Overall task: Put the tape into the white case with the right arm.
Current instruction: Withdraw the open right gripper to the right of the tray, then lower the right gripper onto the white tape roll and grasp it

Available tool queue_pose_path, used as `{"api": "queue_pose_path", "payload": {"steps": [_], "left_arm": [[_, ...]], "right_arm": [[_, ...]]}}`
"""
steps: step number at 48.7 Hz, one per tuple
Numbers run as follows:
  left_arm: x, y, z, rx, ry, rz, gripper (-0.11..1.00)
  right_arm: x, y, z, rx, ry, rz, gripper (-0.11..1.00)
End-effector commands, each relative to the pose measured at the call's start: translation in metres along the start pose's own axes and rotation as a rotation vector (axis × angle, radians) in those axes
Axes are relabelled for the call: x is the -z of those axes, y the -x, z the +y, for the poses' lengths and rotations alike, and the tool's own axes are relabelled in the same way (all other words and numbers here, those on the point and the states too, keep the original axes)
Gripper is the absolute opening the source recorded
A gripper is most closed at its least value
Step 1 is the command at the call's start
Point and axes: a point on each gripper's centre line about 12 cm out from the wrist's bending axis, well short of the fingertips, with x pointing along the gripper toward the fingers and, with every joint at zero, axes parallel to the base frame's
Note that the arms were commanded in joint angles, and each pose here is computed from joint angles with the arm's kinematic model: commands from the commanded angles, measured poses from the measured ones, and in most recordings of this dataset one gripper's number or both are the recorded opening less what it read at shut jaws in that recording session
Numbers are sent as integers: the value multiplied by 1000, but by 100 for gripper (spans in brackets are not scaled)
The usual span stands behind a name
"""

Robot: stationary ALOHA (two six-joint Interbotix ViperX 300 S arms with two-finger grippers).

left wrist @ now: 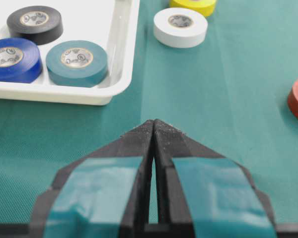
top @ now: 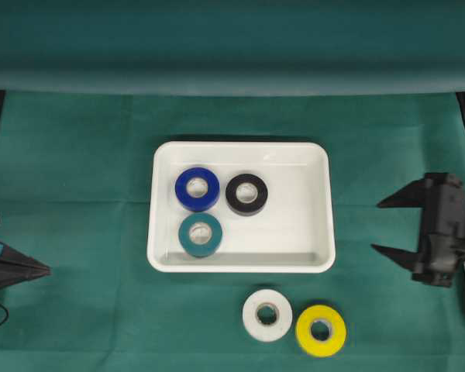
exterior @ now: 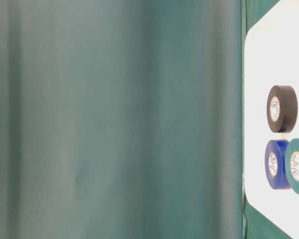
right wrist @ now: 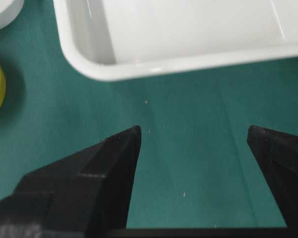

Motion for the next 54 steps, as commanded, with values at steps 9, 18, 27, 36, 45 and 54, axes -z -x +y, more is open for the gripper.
{"api": "queue_pose_path", "payload": {"steps": [9, 18, 27, 36, 45, 54], "left_arm": [[-5, 0, 0, 0, -2, -8, 0], [-5, 0, 0, 0, -2, -9, 0], [-5, 0, 0, -1, -1, -9, 0], [-5, 0, 0, -1, -1, -11, 0], [-5, 0, 0, 0, -2, -8, 0], [-5, 0, 0, 0, -2, -9, 0]], "right_arm": [[8, 8, 3, -24, -3, -32, 74], [7, 10, 23, -124, 56, -54, 74], [15, 15, 49, -241, 149, -46, 74], [25, 21, 68, -343, 222, -41, 67], [26, 23, 72, -359, 237, -39, 60], [23, 22, 70, -336, 234, -28, 60]]}}
